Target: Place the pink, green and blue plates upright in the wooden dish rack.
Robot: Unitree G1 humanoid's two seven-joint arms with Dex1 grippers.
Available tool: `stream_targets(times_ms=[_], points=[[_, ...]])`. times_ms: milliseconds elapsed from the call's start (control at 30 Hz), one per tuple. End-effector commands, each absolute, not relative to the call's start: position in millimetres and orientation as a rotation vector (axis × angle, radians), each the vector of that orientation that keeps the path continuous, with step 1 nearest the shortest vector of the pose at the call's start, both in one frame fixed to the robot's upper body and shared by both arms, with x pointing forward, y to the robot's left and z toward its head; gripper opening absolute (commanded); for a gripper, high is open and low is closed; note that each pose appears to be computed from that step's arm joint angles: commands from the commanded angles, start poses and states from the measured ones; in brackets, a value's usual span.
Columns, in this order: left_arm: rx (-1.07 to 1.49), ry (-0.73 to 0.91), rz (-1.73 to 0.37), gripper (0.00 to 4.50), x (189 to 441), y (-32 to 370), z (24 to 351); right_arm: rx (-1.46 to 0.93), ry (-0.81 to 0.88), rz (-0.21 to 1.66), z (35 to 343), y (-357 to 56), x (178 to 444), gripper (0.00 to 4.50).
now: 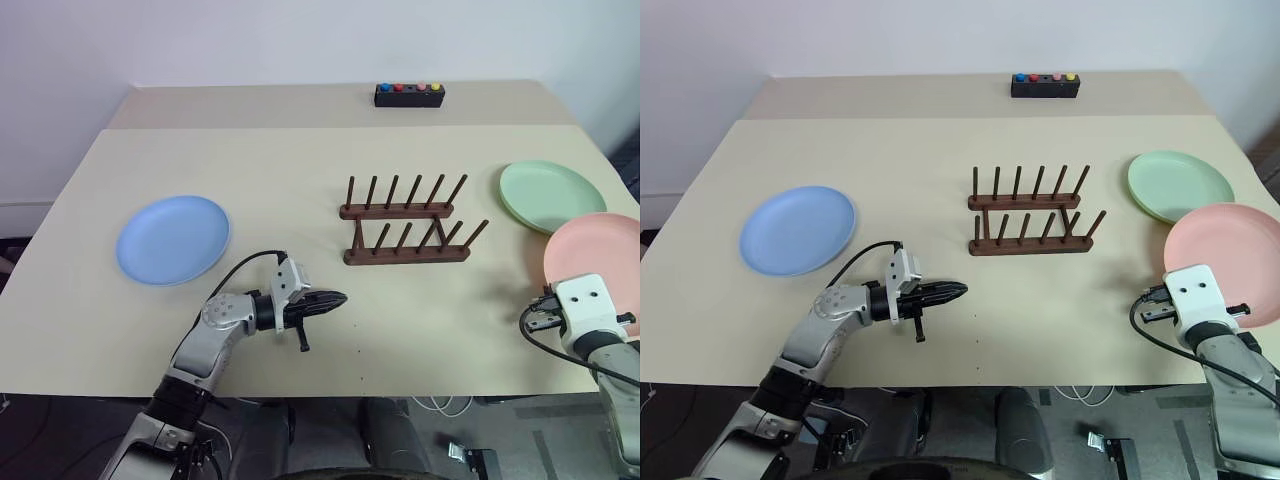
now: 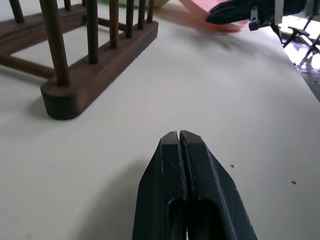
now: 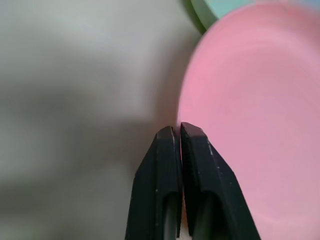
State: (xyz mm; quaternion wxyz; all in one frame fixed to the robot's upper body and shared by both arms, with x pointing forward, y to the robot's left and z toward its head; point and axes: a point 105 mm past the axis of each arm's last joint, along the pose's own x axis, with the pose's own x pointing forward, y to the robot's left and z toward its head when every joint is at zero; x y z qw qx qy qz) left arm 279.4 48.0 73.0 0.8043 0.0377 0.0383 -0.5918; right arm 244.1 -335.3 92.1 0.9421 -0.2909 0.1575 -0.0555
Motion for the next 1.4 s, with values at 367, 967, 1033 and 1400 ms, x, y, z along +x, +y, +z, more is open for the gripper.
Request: stream_targets(times_ms=[367, 967, 1033, 1400], points=[[0.115, 0.019, -1.292, 0.00, 285.9, 41.0, 91.1, -0.797, -0.187, 0.110, 226.2, -275.6, 261.2, 0.07], [0.125, -0.018, -1.230, 0.00, 289.1, 40.9, 111.3, -0.009, -0.344, 0.775, 291.4, -213.7, 295.3, 0.07], [0.126, -0.014, -1.221, 0.00, 288.2, 42.8, 109.9, 0.051, -0.351, 0.808, 295.5, -216.0, 293.3, 0.07], [0.130, -0.003, -1.209, 0.00, 287.4, 47.3, 103.2, 0.183, -0.314, 0.998, 295.8, -202.2, 274.7, 0.07]])
